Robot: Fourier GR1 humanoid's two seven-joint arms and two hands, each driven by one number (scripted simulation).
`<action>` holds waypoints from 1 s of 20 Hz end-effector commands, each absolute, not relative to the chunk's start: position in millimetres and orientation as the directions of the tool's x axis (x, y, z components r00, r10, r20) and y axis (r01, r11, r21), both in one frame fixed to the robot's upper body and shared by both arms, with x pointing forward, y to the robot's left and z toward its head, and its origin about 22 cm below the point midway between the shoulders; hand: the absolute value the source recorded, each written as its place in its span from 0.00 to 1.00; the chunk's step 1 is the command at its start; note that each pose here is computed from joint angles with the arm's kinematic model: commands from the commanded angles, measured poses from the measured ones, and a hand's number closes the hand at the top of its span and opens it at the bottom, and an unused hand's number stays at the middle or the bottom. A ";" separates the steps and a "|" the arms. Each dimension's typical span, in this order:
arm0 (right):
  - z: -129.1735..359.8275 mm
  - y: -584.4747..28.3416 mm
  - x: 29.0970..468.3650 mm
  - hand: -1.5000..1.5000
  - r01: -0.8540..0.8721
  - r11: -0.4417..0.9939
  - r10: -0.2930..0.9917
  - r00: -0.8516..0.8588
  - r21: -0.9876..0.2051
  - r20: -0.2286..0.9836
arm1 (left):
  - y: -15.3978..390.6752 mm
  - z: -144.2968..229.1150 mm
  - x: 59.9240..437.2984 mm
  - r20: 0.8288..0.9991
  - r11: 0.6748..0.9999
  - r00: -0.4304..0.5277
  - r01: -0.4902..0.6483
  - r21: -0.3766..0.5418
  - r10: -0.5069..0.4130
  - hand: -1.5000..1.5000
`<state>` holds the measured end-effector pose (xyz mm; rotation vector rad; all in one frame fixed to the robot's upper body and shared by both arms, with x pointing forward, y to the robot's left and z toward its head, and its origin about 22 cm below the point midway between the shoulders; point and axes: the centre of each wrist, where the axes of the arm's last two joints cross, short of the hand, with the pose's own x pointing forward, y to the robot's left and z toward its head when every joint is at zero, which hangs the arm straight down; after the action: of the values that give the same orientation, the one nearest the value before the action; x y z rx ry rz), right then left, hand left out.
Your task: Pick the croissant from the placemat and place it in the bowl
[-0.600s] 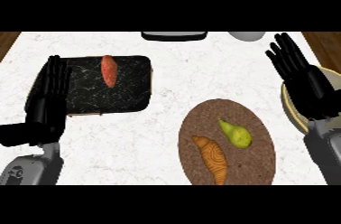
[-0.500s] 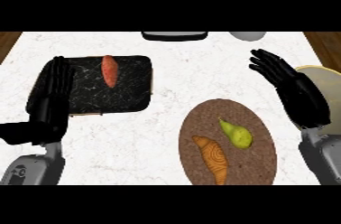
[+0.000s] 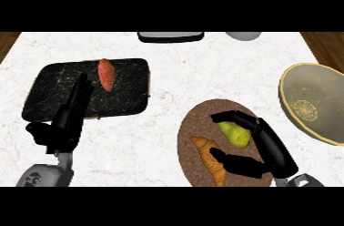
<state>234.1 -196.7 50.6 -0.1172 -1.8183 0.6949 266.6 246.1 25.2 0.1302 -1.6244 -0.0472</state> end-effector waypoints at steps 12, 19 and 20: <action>83.9 -172.8 123.4 0.00 0.081 0.776 0.580 -0.484 -0.626 0.655 | 217.3 23.1 268.4 0.994 0.994 -0.013 0.004 0.108 -0.108 0.50; 116.3 -148.8 123.1 0.00 -0.047 0.690 0.682 -0.289 -0.722 0.671 | 214.0 25.4 280.4 0.993 0.993 -0.023 0.028 0.113 -0.112 0.50; 117.3 -143.5 123.2 0.00 -0.081 0.676 0.696 -0.256 -0.732 0.671 | 219.9 18.0 274.8 0.993 0.992 -0.023 0.031 0.118 -0.118 0.50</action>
<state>126.1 -152.0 103.4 -0.4682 -1.8192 0.7442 273.0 217.5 24.3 0.0729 -1.5870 -0.1106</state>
